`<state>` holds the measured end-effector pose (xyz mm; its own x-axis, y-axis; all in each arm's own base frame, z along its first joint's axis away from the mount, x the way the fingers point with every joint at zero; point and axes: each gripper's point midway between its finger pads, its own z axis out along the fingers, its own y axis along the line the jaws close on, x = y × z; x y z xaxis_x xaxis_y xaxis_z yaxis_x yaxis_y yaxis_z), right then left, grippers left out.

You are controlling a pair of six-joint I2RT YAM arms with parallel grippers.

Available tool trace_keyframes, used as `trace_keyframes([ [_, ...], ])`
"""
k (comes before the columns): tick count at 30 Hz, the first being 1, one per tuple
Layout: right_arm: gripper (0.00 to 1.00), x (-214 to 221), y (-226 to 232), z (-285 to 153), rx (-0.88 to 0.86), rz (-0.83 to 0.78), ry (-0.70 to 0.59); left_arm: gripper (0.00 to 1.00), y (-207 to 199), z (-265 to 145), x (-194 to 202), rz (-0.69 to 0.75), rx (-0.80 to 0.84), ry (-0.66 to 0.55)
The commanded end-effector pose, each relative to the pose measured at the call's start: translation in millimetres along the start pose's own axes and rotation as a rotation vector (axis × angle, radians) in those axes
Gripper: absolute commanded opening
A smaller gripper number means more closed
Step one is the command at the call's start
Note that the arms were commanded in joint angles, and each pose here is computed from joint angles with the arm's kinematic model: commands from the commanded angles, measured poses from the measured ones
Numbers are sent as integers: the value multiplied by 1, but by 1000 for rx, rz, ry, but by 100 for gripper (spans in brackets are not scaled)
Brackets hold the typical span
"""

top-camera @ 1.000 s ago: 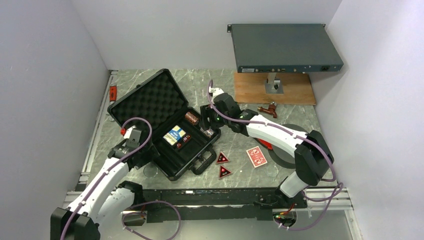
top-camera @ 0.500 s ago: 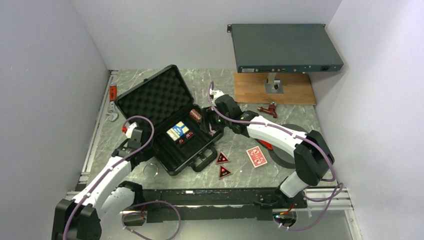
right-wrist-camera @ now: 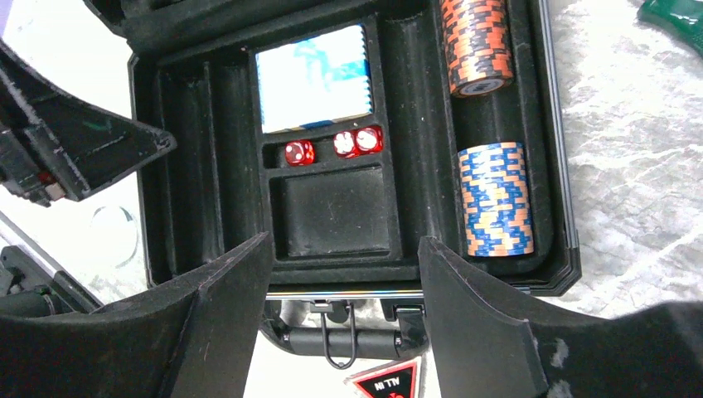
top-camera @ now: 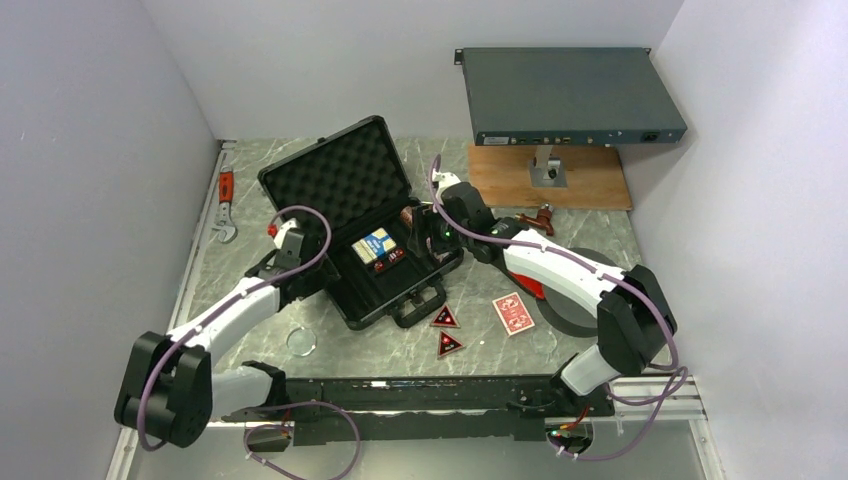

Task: Pack up texas hold em set

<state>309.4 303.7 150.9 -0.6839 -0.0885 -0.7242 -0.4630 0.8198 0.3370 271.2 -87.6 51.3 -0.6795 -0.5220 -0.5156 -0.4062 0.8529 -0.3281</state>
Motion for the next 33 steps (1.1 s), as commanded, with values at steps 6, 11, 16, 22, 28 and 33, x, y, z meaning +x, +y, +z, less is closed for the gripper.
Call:
trace_keyframes([
  [6, 68, -20, 4, -9, -33, -18, -75, 83, 26, -42, 1, -12, -49, -50],
  [11, 69, -17, 3, -5, -39, -14, -65, 84, 65, -58, 25, -92, -227, 23],
  [16, 69, -16, 2, -7, -40, -14, -68, 86, 82, -73, 41, -173, -328, 90],
  [22, 69, -14, 1, -6, -47, -11, -61, 84, 88, -81, 56, -238, -358, 138],
  [28, 69, -13, 0, -6, -42, -11, -60, 86, 93, -74, 76, -204, -396, 239],
  [33, 70, -11, -1, -4, -42, -10, -55, 86, 94, -66, 86, -197, -377, 263],
])
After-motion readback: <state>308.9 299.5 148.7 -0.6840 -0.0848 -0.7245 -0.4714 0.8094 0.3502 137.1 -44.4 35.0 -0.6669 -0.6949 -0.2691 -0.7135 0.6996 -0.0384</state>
